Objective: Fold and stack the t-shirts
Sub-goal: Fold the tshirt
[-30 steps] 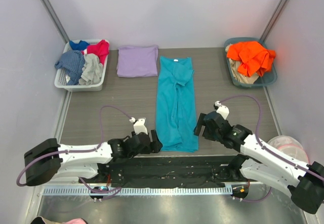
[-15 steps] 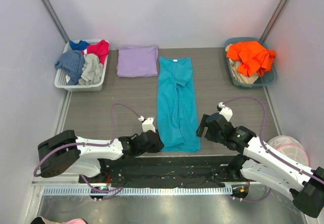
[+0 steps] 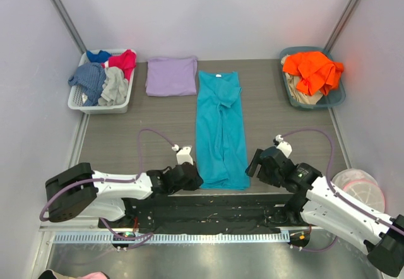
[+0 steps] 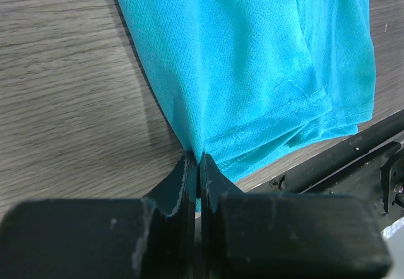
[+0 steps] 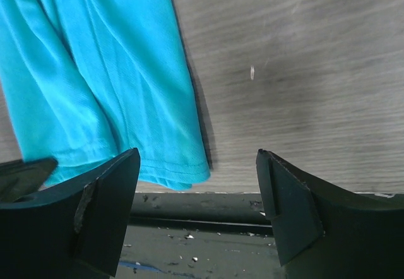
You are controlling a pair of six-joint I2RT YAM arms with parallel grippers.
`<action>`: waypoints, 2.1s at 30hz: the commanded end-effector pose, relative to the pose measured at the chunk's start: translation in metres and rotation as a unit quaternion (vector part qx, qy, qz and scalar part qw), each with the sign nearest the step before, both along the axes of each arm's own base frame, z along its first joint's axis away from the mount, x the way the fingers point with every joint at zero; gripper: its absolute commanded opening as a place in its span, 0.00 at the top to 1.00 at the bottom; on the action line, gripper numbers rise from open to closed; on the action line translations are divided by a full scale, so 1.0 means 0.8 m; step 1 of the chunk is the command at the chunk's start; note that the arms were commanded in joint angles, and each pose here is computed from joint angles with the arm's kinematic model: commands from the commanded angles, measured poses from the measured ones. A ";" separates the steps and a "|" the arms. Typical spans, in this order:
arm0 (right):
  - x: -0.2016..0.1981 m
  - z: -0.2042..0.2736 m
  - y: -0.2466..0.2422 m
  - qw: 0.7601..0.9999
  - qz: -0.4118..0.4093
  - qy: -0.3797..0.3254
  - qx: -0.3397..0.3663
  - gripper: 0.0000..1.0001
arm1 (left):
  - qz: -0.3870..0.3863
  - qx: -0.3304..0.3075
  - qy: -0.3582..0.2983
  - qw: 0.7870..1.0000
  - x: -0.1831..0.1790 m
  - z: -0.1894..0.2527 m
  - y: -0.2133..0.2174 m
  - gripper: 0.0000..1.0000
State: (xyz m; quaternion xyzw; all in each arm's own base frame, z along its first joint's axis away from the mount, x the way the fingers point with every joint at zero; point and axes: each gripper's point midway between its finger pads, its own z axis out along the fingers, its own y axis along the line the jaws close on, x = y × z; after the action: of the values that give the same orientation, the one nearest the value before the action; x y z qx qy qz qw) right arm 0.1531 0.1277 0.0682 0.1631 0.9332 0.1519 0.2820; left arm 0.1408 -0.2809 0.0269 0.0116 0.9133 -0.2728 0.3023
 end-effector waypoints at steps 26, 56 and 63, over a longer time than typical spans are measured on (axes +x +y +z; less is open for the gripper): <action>-0.044 -0.077 0.032 0.991 0.007 0.084 0.101 0.25 | -0.003 -0.016 -0.006 1.000 0.004 0.014 -0.013 0.98; -0.072 -0.097 0.036 0.986 0.049 0.141 0.068 0.85 | 0.004 -0.022 -0.007 1.000 0.005 0.014 -0.010 1.00; -0.057 -0.067 0.043 0.989 0.051 0.108 0.081 0.99 | 0.002 -0.034 -0.018 0.999 0.008 0.039 -0.015 1.00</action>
State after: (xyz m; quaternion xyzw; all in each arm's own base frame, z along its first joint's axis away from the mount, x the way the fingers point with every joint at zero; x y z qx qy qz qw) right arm 0.1165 0.1742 0.0138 0.1623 0.9397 0.2523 0.1642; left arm 0.1397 -0.2822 0.0287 0.0095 0.9134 -0.2765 0.2986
